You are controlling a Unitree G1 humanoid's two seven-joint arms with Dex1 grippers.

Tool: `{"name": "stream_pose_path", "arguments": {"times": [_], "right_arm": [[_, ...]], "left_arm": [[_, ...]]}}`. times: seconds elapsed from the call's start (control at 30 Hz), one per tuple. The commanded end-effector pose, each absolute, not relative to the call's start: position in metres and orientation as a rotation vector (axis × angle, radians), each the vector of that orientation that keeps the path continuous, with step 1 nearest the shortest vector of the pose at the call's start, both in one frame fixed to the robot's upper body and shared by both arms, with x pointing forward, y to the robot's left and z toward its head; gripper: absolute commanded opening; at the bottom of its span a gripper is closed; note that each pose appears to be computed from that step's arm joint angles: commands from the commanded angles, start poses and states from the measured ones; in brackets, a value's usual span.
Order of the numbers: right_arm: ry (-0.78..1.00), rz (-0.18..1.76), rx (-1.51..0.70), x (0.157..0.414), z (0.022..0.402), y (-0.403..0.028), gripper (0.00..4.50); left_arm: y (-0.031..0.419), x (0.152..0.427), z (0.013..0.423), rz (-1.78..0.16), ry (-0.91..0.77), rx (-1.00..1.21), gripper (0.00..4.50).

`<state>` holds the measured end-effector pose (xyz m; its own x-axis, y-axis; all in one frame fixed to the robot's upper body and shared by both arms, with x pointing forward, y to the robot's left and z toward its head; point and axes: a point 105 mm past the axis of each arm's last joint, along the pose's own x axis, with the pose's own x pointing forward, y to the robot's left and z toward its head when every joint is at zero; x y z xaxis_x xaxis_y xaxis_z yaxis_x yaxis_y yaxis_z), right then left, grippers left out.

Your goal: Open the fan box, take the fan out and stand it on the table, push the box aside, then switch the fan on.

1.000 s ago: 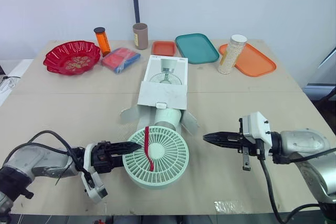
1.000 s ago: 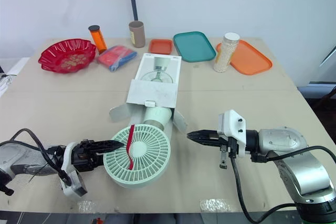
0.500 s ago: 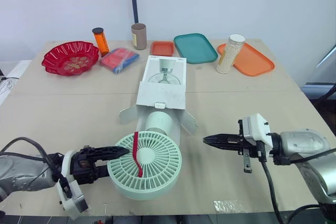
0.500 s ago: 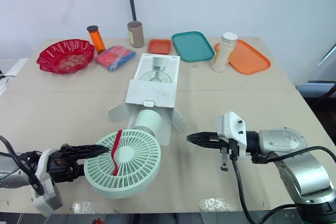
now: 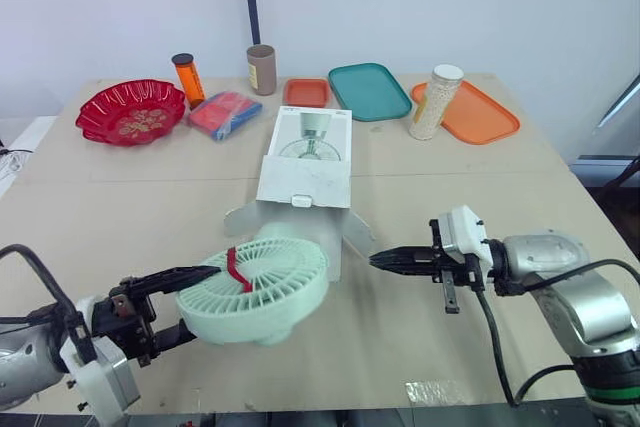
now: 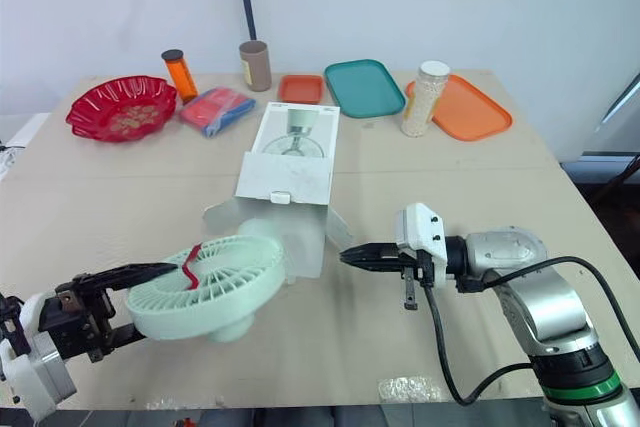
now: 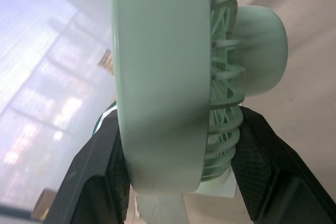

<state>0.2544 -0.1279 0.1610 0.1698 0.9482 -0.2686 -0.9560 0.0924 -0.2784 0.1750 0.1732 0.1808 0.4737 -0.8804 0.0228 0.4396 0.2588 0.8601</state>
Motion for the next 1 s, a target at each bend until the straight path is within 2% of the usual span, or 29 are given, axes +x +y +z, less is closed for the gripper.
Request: {"name": "stream_pose_path", "arguments": {"times": [0.03, 0.27, 0.47, 0.6, 1.0], "right_arm": [[-0.017, 1.446, -0.454, 0.257, 0.166, -0.124, 0.00], [-0.042, 1.491, -0.451, 0.264, 0.168, -0.115, 0.00], [-0.058, 1.527, -0.448, 0.270, 0.170, -0.110, 0.00], [-0.069, 1.554, -0.443, 0.270, 0.172, -0.107, 0.00], [-0.102, 1.619, -0.414, 0.270, 0.176, -0.095, 0.00]], "left_arm": [[0.178, 0.175, 0.200, -0.891, -0.592, 0.907, 2.53], [0.210, 0.183, 0.209, -0.663, -0.463, 0.817, 2.53], [0.227, 0.185, 0.212, -0.540, -0.395, 0.790, 2.53], [0.240, 0.196, 0.226, -0.417, -0.391, 0.762, 2.53], [0.255, 0.205, 0.257, -0.247, -0.362, 0.688, 2.53]]}}
